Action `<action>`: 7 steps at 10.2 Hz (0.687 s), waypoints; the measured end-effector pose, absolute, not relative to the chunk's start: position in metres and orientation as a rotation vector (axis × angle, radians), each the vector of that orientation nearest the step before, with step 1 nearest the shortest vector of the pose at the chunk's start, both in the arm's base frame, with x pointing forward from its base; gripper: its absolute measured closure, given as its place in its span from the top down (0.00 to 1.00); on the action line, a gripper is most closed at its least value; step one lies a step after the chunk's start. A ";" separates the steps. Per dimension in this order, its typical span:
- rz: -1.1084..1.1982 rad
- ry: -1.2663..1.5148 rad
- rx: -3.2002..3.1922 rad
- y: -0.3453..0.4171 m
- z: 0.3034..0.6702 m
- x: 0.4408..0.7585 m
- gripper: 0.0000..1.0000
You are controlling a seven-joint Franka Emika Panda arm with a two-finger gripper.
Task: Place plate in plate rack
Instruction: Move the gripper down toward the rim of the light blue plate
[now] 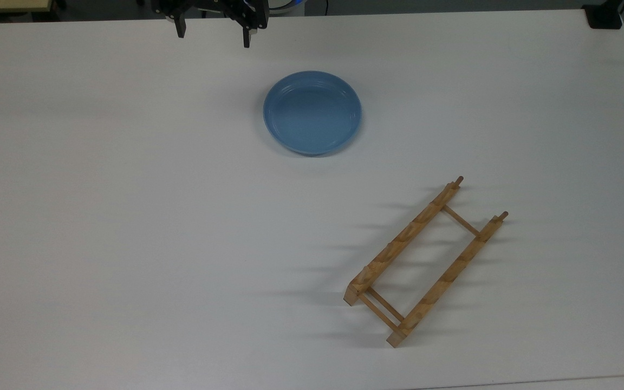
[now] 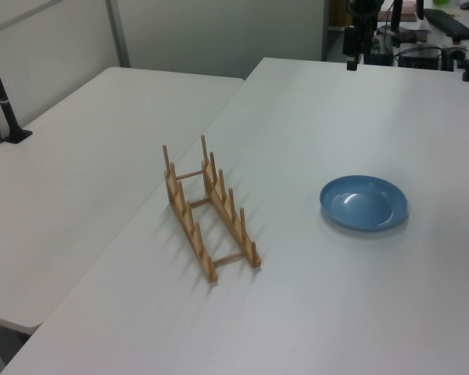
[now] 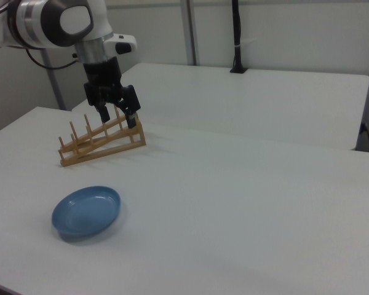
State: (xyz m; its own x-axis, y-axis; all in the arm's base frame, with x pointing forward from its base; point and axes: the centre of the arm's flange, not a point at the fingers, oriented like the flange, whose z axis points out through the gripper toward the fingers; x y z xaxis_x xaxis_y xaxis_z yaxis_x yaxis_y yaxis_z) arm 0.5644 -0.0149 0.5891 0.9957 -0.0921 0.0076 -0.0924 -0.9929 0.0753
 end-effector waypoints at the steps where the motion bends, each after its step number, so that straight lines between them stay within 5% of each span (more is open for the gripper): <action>1: 0.006 -0.142 3.063 -0.015 0.589 0.564 1.00; 7: -0.014 -0.066 3.065 -0.015 0.583 0.564 1.00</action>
